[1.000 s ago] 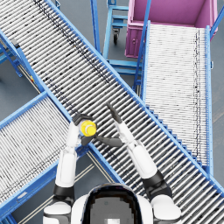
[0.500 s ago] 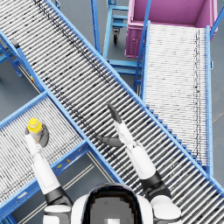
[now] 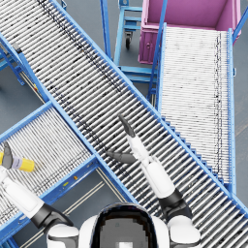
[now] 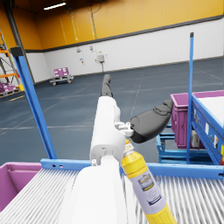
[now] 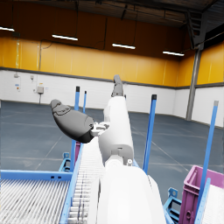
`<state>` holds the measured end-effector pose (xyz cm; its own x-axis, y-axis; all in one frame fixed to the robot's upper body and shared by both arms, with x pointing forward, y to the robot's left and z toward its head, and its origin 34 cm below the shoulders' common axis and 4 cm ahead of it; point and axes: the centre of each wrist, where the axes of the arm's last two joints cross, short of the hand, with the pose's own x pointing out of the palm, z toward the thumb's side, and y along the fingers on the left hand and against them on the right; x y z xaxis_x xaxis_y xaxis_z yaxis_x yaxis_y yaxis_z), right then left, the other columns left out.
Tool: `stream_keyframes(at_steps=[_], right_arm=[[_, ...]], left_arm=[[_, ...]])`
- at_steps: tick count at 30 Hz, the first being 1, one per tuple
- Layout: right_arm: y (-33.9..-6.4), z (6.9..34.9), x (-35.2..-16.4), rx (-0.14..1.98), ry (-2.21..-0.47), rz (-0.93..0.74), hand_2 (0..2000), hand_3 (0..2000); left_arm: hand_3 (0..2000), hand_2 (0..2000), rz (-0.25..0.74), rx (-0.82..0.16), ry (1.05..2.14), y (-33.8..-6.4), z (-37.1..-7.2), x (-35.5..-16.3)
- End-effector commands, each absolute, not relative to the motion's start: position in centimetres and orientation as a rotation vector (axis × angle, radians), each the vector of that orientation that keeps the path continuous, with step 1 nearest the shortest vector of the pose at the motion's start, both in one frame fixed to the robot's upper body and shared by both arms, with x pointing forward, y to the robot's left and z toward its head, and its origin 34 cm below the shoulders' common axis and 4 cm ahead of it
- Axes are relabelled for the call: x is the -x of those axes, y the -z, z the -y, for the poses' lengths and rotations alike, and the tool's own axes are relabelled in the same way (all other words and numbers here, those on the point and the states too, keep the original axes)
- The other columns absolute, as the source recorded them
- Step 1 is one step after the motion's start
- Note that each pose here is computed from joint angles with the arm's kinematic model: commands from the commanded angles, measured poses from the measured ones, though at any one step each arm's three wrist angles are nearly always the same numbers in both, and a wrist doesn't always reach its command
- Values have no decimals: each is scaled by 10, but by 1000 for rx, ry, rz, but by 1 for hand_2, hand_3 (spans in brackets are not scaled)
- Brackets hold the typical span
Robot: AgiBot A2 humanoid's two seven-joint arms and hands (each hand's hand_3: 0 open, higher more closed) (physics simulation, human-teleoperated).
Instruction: Pick up the oil and place it on the left assembly line, put the cola on the right, and keep Sprite still
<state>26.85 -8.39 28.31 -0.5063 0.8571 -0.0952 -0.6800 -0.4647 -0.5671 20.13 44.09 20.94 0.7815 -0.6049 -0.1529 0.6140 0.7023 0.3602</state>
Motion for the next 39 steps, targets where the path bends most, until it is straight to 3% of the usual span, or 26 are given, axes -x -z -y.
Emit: stream_keyframes(at_steps=[1,4,10,16,21,22,26,39], right_arm=[[-304,116,-279,469,-1901,667,0,0],[-310,134,-282,461,-1823,695,0,0],[-318,160,-286,457,-1711,737,0,0],[-323,188,-292,439,-1597,761,0,0],[-321,201,-288,433,-1545,772,0,0],[-316,195,-290,420,-1571,754,0,0],[-308,196,-288,401,-1593,729,0,0],[-265,198,-273,280,-1801,546,0,0]], left_arm=[[0,0,19,-604,799,-252,-402,-217],[0,0,44,-720,942,-270,-361,-232],[0,0,51,-824,1149,-280,-310,-257],[0,0,86,-882,1277,-289,-272,-273],[0,0,126,-928,1358,-294,-245,-273],[0,0,100,-892,1324,-288,-257,-272],[0,0,120,-850,1365,-282,-252,-272],[0,0,287,-471,1610,-253,-224,-265]])
